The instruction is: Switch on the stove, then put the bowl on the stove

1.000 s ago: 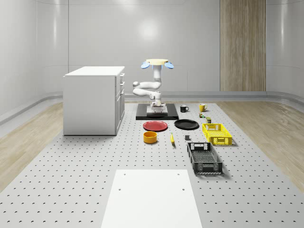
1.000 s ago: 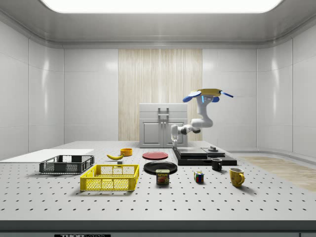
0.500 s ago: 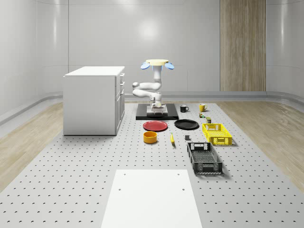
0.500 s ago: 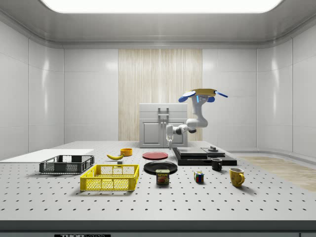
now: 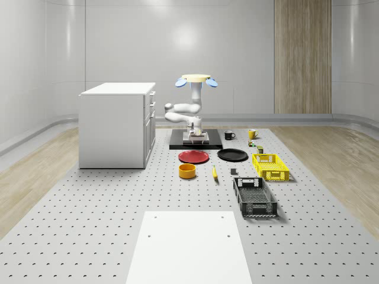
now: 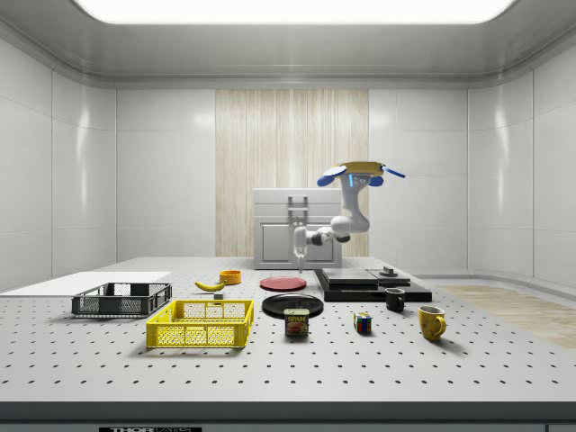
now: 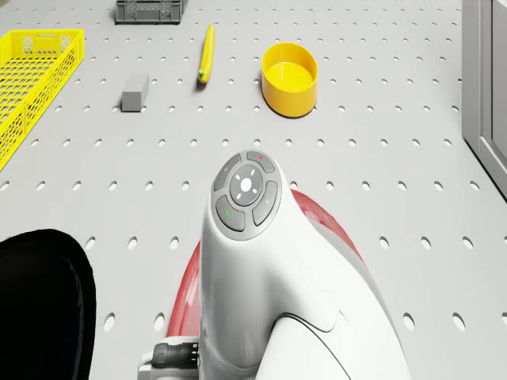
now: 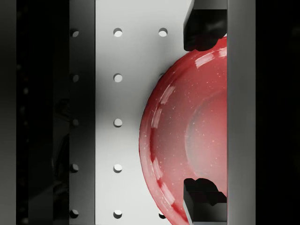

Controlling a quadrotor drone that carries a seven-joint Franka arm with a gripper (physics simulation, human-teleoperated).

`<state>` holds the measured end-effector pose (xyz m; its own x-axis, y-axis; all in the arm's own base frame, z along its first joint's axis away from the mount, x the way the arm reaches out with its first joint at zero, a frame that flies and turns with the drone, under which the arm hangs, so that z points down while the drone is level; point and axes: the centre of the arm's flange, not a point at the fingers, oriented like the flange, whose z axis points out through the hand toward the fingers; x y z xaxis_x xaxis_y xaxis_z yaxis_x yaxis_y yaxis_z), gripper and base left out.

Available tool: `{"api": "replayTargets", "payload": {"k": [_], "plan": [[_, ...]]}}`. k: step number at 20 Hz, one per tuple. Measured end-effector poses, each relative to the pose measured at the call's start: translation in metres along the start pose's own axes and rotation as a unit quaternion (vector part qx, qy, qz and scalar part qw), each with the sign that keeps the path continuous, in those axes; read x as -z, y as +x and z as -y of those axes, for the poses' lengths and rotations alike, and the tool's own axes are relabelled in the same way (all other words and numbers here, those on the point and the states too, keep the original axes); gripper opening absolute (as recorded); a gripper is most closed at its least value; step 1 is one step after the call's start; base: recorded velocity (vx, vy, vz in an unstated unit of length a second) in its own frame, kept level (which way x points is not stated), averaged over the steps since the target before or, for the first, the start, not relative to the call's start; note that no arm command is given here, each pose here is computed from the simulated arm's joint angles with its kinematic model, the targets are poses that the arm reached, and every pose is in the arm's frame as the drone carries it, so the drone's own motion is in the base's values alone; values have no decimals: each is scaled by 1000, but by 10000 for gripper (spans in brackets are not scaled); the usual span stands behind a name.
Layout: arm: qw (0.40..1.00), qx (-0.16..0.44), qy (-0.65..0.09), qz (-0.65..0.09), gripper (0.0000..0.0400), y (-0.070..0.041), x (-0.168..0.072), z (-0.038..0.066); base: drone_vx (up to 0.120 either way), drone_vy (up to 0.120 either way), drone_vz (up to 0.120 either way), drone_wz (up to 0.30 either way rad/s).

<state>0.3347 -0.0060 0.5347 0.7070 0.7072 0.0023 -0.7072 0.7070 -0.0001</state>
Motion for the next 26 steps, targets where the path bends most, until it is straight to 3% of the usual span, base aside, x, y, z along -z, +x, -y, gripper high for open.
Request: {"api": "replayTargets", "payload": {"k": [26], "plan": [[1000, 0, 0, 0, 400, 0, 0, 0, 120, 0, 0, 0]]}}
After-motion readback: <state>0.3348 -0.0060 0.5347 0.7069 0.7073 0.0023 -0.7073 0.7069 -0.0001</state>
